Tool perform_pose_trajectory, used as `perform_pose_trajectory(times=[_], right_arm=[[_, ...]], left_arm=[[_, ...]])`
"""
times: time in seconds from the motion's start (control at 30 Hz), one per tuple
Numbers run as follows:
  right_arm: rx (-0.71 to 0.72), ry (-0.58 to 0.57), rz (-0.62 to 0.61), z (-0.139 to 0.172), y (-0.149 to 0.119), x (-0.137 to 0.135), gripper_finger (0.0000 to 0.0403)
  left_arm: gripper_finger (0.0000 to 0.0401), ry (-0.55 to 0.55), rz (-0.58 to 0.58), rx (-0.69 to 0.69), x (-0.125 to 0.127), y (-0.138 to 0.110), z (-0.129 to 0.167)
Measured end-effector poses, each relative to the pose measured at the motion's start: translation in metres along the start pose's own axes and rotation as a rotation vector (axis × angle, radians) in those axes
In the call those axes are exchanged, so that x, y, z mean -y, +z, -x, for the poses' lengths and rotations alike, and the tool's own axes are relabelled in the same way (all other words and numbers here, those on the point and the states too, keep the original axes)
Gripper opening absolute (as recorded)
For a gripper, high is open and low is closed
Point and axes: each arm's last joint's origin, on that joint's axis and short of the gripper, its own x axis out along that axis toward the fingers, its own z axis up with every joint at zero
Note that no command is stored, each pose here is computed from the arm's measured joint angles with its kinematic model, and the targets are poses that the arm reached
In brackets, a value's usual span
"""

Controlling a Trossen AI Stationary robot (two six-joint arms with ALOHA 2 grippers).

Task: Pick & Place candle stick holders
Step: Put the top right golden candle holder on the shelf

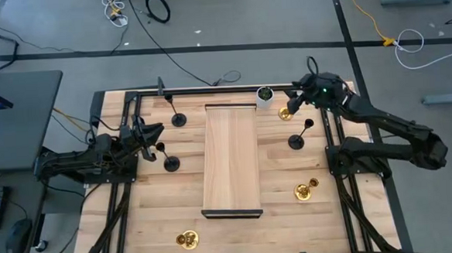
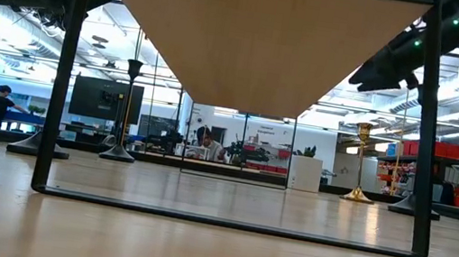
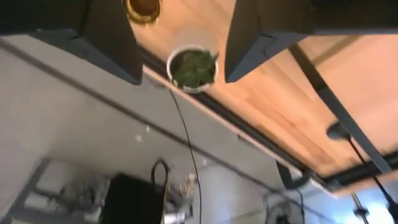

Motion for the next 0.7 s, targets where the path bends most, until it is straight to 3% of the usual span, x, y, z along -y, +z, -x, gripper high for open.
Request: perform_pose_trajectory(times=[0.27,0.53,0.7], right_arm=[[-0.164,-0.058,-0.055,-0.003,-0.004,0.001,0.0284],[-0.257,-0.073,-0.069,-0.019,-0.012,-0.001,0.0288],[-0.288,-0.104,0.001,-0.024,-0.016,0.000,0.0288]], left_arm=[[0.0055,0.000,0.000,0.000,0.000,0.000,0.000],[0.0055,0.000,0.000,0.000,0.000,0.000,0.000],[0.0055,0.000,0.000,0.000,0.000,0.000,0.000]])
